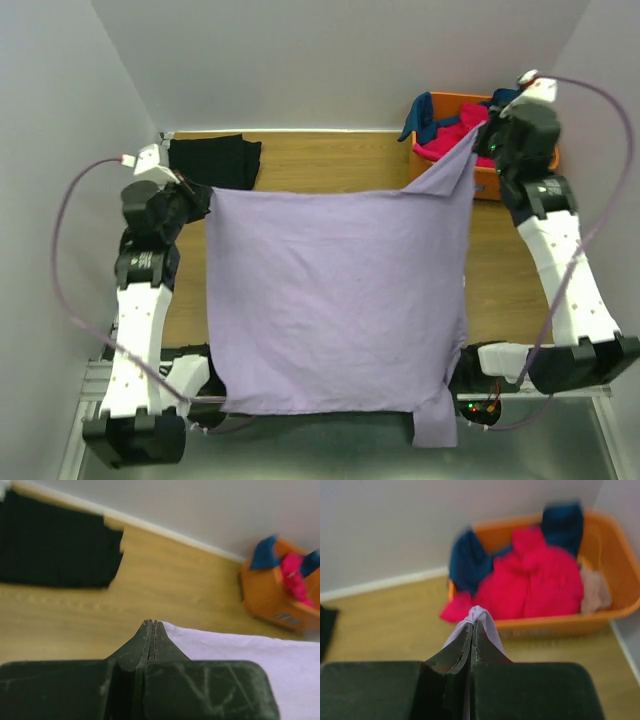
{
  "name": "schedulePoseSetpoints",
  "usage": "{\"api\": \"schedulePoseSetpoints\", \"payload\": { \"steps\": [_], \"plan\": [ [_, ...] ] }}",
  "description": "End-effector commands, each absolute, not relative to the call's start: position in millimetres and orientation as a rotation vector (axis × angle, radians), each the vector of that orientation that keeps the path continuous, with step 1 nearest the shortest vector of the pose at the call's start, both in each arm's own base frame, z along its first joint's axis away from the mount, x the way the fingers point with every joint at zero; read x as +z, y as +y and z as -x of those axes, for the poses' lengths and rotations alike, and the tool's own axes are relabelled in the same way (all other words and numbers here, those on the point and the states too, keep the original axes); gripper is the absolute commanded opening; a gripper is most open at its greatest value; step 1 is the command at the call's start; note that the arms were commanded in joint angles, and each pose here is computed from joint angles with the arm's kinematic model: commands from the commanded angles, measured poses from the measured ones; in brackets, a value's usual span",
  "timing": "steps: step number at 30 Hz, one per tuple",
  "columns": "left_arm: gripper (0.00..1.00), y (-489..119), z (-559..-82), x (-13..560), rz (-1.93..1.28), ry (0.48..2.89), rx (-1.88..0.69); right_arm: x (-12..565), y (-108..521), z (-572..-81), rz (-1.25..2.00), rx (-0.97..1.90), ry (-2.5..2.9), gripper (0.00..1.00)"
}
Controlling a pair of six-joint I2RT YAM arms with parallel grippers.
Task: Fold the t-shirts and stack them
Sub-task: Flatten the tshirt out
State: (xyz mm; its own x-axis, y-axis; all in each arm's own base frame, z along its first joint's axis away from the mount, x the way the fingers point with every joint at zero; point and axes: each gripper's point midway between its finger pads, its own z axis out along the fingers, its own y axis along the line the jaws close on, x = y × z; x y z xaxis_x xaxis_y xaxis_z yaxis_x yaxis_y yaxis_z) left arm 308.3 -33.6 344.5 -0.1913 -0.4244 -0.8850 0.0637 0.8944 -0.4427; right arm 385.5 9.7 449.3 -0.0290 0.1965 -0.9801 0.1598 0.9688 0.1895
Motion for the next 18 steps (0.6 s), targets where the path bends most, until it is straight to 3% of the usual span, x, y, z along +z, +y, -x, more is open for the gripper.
{"api": "schedulePoseSetpoints", "payload": {
  "steps": [1, 10, 18],
  "plan": [
    [0.00, -30.3, -347.2, 295.7, 0.198, 1.725, -0.402, 397.4, 14.1, -408.6, -0.300, 0.053, 1.661, 0.00],
    [0.00, -22.4, -432.0, 129.5, 0.208, 2.090, -0.343, 207.2, 37.7, -476.6, -0.250, 0.049, 2.033, 0.00],
    [0.00, -20.1, -450.3, 97.4, 0.160, 2.171, -0.251, 163.4, 42.8, -485.5, -0.203, 0.041, 2.130, 0.00]
  ]
}}
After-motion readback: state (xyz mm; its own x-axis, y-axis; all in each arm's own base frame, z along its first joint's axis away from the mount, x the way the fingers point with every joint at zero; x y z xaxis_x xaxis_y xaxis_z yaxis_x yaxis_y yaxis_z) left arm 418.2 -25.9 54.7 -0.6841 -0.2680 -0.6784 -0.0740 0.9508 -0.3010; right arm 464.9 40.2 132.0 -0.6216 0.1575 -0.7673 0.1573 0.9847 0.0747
